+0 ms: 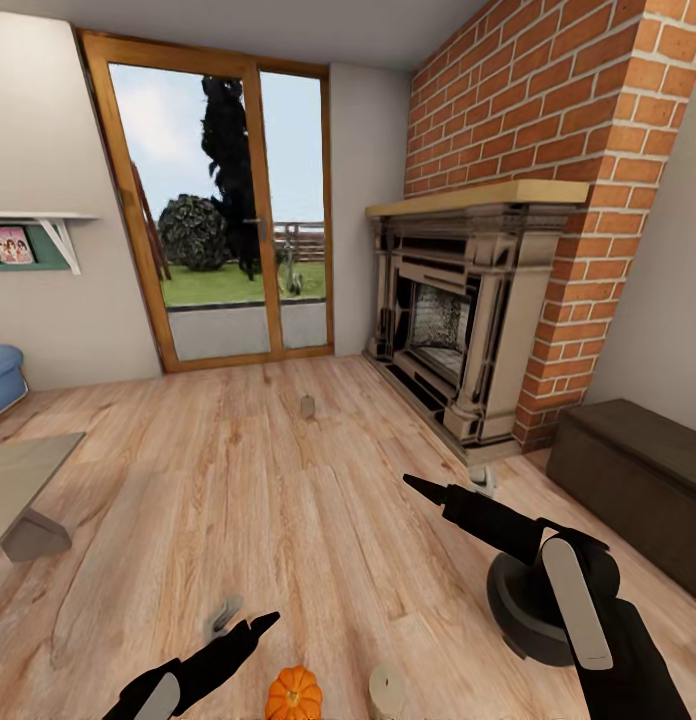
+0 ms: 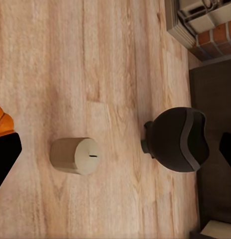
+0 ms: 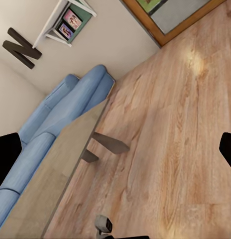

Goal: Place each of the two pumpkins and all three candles from the living room inside a cabinet in the living room (use any cabinet), then make sure every cabinet is closed, and position the cauldron so it is next to a table in the living room.

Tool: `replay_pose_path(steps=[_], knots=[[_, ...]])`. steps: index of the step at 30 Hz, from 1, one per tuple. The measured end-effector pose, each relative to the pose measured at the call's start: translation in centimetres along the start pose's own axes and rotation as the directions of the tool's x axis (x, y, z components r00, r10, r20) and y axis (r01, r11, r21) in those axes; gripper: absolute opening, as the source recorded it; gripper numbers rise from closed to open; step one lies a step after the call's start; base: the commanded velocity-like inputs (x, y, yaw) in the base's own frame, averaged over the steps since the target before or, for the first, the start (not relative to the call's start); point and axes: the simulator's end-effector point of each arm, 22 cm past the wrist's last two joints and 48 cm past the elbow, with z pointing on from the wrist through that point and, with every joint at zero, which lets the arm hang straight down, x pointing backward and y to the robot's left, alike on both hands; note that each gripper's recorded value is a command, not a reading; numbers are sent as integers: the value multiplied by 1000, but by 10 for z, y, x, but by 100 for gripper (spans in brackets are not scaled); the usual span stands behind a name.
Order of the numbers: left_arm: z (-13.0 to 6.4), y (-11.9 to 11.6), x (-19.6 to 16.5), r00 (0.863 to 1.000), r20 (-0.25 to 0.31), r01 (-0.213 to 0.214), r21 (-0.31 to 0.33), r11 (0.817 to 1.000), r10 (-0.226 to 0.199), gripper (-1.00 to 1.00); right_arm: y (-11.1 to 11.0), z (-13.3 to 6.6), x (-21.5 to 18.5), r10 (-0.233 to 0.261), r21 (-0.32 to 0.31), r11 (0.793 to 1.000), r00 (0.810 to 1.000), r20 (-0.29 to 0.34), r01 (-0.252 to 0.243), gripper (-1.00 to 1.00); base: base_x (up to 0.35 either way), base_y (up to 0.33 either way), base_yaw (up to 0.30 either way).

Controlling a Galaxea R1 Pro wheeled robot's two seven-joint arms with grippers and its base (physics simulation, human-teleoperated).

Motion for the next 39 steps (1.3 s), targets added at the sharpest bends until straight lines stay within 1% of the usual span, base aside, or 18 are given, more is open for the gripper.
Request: replay_pose_path(steps=[19,23,25,28,31,39], knots=[[17,30,17,1000,6,-2,6,1000,2,100,-29,-7,32,-5,10,1000,1000,-3,5,100,0,0,0],[23,21,-5,999,30,-24,30,999,24,100,-34,-8,40,-5,9,1000,1000,-4,5,100,0,0,0],[25,15,-24,998,47,-38,43,998,36,100,-36,-8,43,-4,8,1000,1000,-3,4,100,0,0,0],[23,19,-39,998,55,-37,45,998,35,100,-40,-9,48,-4,7,1000,1000,-2,4,100,0,0,0],[25,25,-38,998,51,-28,43,999,26,100,-44,-9,54,-4,6,1000,1000,-2,4,100,0,0,0],[33,34,-31,998,52,-30,52,998,27,100,-54,-11,69,-4,6,1000,1000,-1,4,100,0,0,0]])
